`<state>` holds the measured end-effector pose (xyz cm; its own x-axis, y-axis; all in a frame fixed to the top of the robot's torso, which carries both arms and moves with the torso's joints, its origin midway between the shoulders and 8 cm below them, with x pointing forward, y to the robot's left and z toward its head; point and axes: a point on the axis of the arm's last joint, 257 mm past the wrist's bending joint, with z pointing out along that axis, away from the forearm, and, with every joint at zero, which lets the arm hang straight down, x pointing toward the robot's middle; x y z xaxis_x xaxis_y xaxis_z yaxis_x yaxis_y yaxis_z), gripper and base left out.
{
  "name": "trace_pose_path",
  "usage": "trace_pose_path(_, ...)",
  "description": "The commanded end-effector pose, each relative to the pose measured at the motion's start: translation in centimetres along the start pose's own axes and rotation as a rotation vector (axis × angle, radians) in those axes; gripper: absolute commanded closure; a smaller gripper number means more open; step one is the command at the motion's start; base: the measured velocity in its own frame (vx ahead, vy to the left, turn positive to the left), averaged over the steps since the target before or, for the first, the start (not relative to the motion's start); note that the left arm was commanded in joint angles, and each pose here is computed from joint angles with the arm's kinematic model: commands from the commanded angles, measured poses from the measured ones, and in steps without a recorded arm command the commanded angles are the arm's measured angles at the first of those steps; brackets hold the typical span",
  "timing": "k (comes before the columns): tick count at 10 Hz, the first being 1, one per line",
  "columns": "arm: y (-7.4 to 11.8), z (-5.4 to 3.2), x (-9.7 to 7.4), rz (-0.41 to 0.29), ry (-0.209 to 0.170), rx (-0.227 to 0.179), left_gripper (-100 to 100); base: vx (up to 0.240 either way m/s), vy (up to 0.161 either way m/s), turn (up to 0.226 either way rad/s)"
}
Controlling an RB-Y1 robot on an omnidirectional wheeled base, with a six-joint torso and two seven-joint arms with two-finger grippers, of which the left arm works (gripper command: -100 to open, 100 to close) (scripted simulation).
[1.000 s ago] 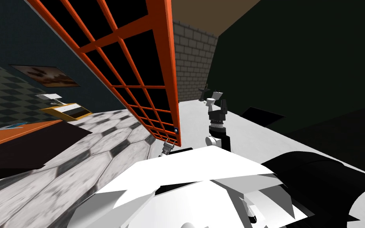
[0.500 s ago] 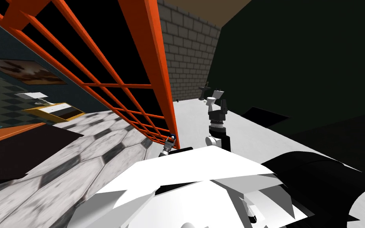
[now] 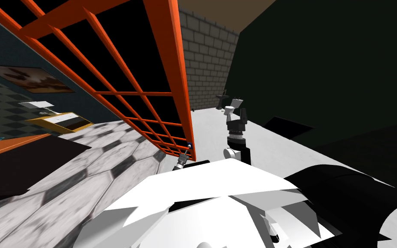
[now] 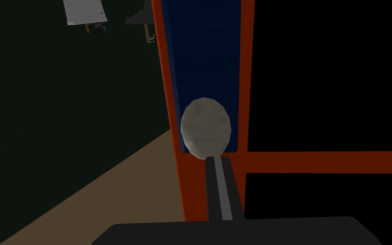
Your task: Push the door open
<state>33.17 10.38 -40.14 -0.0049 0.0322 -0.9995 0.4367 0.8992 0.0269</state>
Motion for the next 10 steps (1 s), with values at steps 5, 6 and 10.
trace_pose_path(5,1.4,-1.55,0.4,0.017,0.01,-0.012,-100,-0.079,0.007,0.055)
trace_pose_path(6,1.2,-1.51,0.3,0.005,0.003,-0.022,-100,-0.188,-0.002,0.07)
trace_pose_path(10,2.0,-1.55,0.4,0.022,0.009,-0.024,-100,0.001,-0.045,0.011)
